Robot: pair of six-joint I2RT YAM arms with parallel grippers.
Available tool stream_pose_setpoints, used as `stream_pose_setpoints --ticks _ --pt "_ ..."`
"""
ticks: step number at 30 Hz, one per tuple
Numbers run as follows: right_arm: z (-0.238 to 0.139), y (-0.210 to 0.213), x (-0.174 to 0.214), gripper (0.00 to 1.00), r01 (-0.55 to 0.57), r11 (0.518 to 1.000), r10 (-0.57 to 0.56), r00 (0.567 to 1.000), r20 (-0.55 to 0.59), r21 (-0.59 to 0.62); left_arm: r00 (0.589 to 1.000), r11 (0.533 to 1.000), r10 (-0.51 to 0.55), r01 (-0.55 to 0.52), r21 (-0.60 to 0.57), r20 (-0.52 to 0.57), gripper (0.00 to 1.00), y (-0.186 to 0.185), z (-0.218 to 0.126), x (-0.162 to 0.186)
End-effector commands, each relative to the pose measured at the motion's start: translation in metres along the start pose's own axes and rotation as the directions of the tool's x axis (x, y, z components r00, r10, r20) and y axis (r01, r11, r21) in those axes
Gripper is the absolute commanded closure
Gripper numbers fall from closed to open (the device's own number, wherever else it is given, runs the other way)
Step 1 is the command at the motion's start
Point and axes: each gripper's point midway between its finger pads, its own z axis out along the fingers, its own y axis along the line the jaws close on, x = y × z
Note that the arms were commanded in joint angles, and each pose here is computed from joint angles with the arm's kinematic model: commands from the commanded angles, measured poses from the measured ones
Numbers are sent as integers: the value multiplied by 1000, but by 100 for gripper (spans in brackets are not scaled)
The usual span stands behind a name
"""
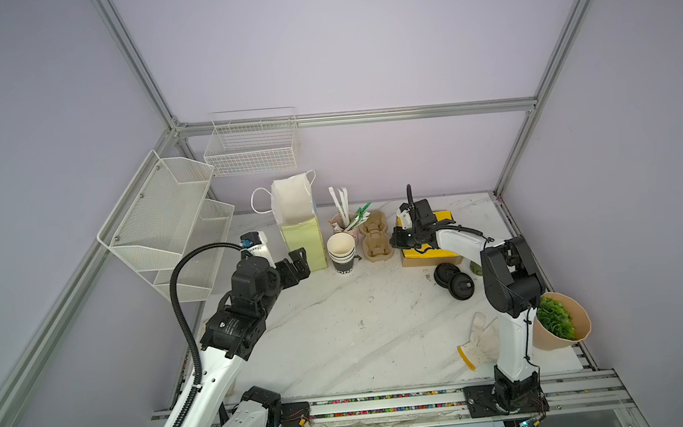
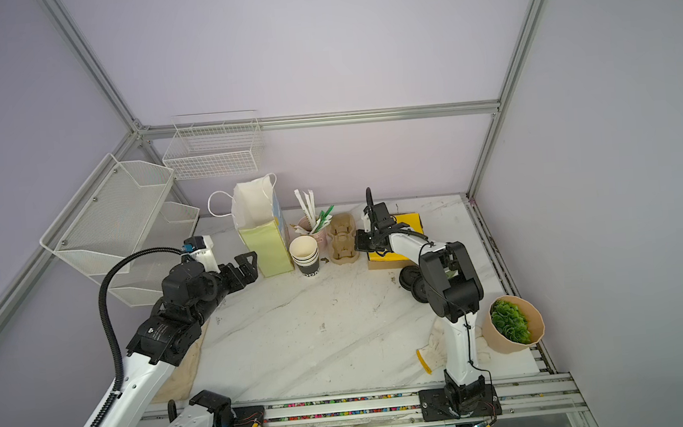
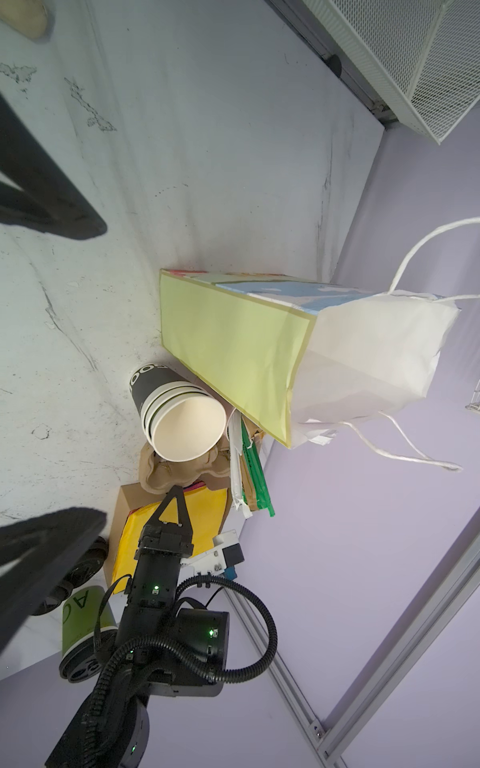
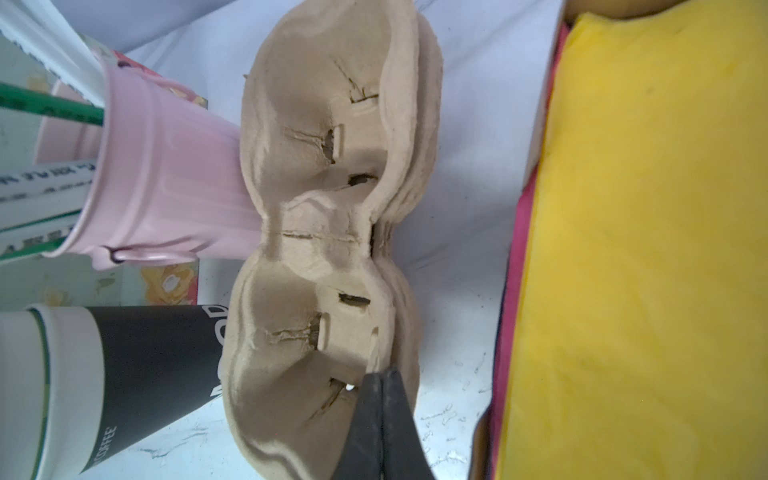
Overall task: Pack the takeout coffee
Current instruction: 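Grip the edge of the top tan cup carrier with the right gripper, then pull the top carrier off the stack and set it nearer the robot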
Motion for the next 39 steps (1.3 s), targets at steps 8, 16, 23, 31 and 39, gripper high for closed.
stream_pose_setpoints --ticks 8,16,23,31,39 --pt "-31 11 -32 100 -70 975 87 994 72 -210 1000 1000 -15 15 7 10 0 2 5 1" --pt "-40 17 -39 100 -92 952 119 990 77 -292 1000 1000 -17 17 7 1 0 2 8 3" --pt "-77 31 -59 100 -74 942 133 977 164 -326 1000 1000 -21 21 9 1 0 2 8 2" --pt "-129 26 -41 100 -141 955 199 956 215 -259 999 1000 -31 31 -1 29 0 5 1 -4" --pt "-185 22 39 100 -190 963 222 961 163 -192 997 999 -44 45 -14 64 0 8 -11 -13"
